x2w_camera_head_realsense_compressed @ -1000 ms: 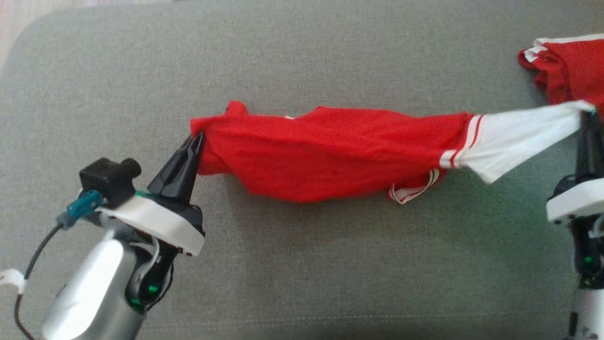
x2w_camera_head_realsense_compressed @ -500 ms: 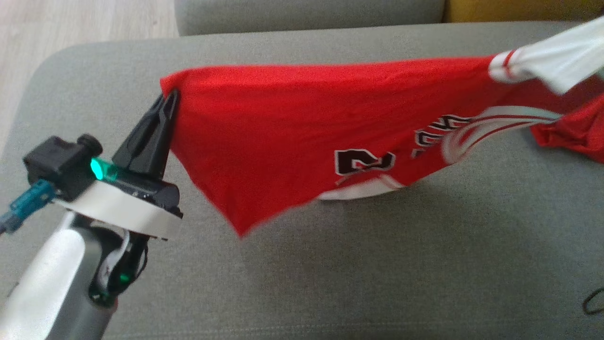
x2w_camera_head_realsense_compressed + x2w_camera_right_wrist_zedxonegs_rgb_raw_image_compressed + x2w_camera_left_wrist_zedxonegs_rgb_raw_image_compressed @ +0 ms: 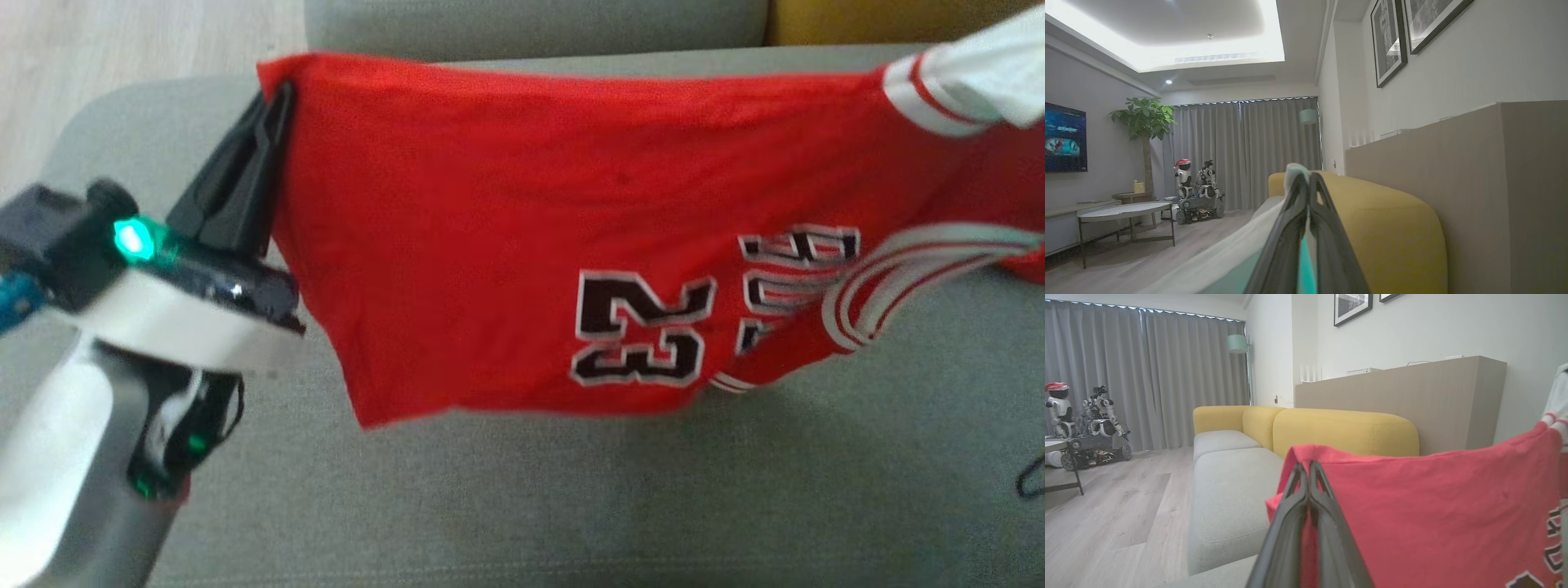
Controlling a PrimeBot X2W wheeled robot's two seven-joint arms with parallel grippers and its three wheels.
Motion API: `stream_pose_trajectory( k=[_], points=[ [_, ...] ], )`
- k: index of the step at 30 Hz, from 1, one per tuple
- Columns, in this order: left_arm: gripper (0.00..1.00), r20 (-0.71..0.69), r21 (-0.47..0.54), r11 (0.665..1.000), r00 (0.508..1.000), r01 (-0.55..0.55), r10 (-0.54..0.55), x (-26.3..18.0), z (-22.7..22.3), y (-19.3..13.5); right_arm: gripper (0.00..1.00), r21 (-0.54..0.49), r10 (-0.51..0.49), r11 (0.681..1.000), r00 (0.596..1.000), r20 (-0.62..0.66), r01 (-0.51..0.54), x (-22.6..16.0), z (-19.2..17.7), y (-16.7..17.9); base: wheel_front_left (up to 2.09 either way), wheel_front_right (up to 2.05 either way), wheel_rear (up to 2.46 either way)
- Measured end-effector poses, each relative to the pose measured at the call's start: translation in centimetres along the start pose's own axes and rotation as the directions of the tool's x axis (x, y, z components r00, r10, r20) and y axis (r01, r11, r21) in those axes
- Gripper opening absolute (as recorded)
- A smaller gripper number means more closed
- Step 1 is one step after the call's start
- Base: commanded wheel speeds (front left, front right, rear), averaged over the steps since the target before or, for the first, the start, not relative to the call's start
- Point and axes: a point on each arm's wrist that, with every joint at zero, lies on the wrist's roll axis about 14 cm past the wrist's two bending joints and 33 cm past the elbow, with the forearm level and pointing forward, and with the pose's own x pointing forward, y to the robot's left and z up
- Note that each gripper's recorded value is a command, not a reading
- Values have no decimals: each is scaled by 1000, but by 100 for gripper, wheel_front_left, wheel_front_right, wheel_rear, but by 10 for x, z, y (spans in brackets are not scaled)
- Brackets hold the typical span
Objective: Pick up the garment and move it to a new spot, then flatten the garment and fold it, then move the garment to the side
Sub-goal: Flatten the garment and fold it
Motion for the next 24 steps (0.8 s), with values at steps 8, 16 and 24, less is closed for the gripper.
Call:
stream_pose_trajectory(
  k=[8,16,24],
  points=[
    [0,41,-12,1000,999,19,-18,68,-5,26,0,72,86,994,996,11,-86,74,-14,22,0,0,0],
    [0,144,38,998,988,-54,48,156,8,71,0,107,148,980,971,187,-170,173,14,60,0,0,0],
    [0,-6,35,984,984,-177,177,179,-44,104,0,150,124,981,992,6,-124,197,-65,74,0,0,0]
  ],
)
